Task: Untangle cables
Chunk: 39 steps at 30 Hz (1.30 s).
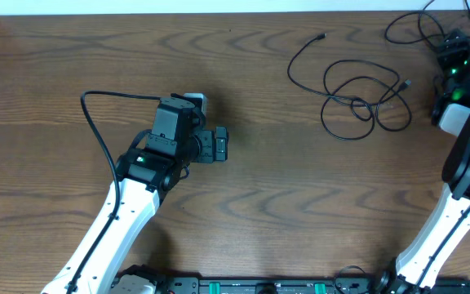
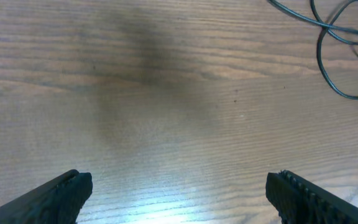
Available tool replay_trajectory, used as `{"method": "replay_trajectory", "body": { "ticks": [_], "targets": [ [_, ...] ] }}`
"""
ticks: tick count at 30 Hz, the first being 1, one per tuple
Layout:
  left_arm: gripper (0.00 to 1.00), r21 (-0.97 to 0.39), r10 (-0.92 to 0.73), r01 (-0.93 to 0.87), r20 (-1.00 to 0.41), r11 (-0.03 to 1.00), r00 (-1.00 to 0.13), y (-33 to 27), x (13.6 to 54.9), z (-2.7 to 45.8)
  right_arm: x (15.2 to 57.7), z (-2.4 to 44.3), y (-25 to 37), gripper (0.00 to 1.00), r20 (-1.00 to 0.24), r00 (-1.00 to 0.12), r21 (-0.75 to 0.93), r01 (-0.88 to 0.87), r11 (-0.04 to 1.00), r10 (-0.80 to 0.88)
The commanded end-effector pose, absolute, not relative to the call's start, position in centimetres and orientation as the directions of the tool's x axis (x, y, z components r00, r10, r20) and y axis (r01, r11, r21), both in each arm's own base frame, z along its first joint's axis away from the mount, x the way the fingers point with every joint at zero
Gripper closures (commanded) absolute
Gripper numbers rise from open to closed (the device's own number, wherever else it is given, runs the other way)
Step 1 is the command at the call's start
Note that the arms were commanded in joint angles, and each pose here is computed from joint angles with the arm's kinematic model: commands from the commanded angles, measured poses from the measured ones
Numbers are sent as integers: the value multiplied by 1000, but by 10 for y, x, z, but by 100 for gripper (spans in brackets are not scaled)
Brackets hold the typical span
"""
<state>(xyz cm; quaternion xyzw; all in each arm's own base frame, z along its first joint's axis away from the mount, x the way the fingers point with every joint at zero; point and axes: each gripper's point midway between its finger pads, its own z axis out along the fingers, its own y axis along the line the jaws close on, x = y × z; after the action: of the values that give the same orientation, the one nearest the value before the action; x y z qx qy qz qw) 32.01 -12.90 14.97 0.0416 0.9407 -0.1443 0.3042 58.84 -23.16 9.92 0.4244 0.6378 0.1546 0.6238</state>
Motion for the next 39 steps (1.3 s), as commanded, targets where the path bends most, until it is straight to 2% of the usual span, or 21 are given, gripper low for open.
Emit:
{"method": "replay_trajectory", "body": {
  "ticks": [1,4,7,12,18,23,28,31,33,39],
  "targets": [
    [3,-250,-26,151,-588,956,-809,-128,324,153,598,100,-222,39,-638,163,760,289,582,752],
    [4,-250,-26,151,-588,956,-809,-128,324,153,601,115,-217,61,-690,160,721,244,649,706],
    [4,-250,-26,151,-588,956,-809,-128,324,153,605,134,-207,98,-724,150,690,163,705,674],
    [4,-250,-26,151,-588,956,-809,-128,324,153,604,160,-193,99,-785,75,620,96,779,615],
    [3,-250,-26,151,-588,956,-809,-128,324,153,580,194,-203,99,-856,-49,488,254,835,515],
    [4,-250,-26,151,-588,956,-809,-128,324,153,545,244,-221,99,-926,-79,312,391,866,369],
    [3,-250,-26,151,-588,956,-809,-128,324,153,514,283,-239,99,-960,-84,204,449,870,268],
    [3,-250,-26,151,-588,956,-809,-128,324,153,506,275,-247,99,-952,-123,192,470,861,280],
    [4,-250,-26,151,-588,956,-809,-128,324,153,509,254,-243,99,-942,-196,163,442,882,273],
    [3,-250,-26,151,-588,956,-809,-128,324,153,527,222,-243,99,-935,-216,175,410,895,282]
  ]
}}
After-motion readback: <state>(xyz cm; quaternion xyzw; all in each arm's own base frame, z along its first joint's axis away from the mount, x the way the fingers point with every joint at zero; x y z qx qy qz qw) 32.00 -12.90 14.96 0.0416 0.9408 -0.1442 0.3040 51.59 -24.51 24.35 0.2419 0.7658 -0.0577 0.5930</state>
